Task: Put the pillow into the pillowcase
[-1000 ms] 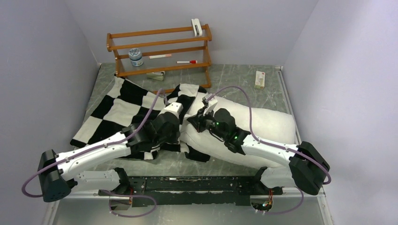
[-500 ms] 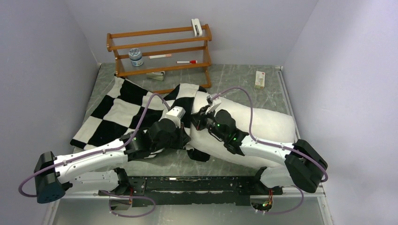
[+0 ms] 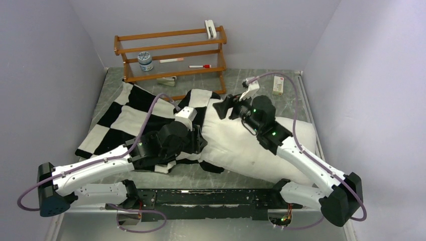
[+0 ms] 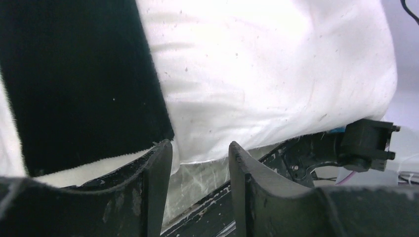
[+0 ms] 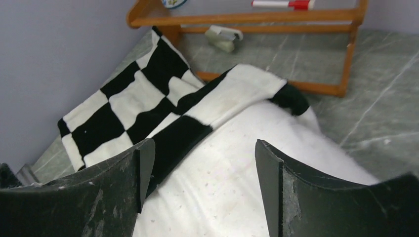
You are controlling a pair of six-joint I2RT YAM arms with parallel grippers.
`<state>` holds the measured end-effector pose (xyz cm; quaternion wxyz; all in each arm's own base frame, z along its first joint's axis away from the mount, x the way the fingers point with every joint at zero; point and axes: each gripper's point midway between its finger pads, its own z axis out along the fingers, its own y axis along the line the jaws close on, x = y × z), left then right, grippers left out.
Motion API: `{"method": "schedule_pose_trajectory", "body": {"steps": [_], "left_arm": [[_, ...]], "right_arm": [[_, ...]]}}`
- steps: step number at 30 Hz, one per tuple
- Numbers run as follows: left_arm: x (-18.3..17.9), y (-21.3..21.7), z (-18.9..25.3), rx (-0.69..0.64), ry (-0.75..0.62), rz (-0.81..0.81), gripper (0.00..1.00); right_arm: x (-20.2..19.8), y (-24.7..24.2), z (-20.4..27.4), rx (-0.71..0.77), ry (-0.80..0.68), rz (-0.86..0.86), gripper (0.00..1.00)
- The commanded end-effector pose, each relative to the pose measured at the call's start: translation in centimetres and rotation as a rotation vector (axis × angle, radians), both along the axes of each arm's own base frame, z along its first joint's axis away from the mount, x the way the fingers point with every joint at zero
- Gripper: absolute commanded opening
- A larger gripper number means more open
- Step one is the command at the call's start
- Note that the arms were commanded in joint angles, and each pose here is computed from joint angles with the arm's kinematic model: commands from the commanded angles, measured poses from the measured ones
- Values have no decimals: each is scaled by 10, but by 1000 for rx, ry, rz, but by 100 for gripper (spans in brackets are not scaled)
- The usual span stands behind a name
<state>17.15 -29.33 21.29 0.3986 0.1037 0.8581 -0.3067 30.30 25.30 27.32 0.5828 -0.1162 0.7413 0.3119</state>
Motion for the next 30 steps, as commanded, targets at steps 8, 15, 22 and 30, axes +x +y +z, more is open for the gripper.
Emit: {"method": "schedule_pose_trajectory", "body": {"steps": [8,15,22,30], "left_arm": [[65,20,41,115,-152,134,57],[112,20,50,129,-145,137,63],[126,18,47,143,-113,99,72],[130,22,31,217,-69,74,69]], "right_arm": [[51,-35,-22,-125,136,149,79],[67,-16,-88,-108,317,321,77],[23,2,-136,-118,413,425,53],[-11,13,-82,-95,170,368,0]]}}
